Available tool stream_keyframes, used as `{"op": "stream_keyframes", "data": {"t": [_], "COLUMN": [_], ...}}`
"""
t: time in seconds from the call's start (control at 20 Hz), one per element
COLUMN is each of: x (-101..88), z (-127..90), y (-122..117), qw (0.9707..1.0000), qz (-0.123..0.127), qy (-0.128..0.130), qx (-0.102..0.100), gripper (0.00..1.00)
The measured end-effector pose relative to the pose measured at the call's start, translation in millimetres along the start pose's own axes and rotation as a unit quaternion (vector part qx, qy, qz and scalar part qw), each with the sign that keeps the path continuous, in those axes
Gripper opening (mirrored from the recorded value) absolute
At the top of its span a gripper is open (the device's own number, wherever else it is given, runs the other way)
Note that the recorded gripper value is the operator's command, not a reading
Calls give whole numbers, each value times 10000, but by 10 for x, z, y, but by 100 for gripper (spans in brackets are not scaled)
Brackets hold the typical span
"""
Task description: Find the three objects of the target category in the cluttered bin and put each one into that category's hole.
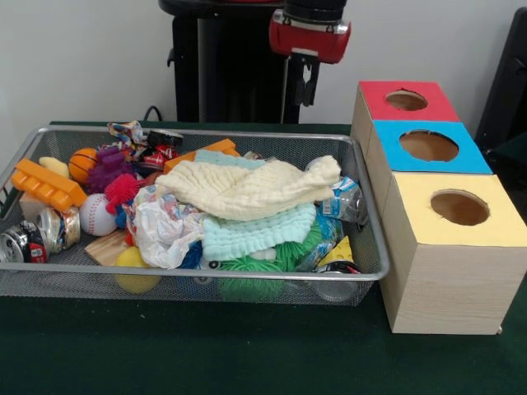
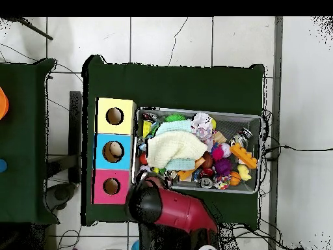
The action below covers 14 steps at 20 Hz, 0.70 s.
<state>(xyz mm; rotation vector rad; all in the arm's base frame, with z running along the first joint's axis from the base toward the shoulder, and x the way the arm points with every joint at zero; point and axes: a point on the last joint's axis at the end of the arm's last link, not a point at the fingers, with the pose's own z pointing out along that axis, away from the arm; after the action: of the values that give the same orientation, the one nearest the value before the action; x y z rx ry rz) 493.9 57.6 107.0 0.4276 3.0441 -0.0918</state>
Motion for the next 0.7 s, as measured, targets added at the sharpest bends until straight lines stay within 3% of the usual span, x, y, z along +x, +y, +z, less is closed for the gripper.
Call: {"op": "stream_keyframes", "data": {"t": [0.35,0.7], "x": [-34,62], "z": [176,293], "y": [-343,-777], "qw": [9997,9995], "qz": [-190,-225], "qy": [-144,-108], "qx": [-94,-196], "gripper": [0,0]}}
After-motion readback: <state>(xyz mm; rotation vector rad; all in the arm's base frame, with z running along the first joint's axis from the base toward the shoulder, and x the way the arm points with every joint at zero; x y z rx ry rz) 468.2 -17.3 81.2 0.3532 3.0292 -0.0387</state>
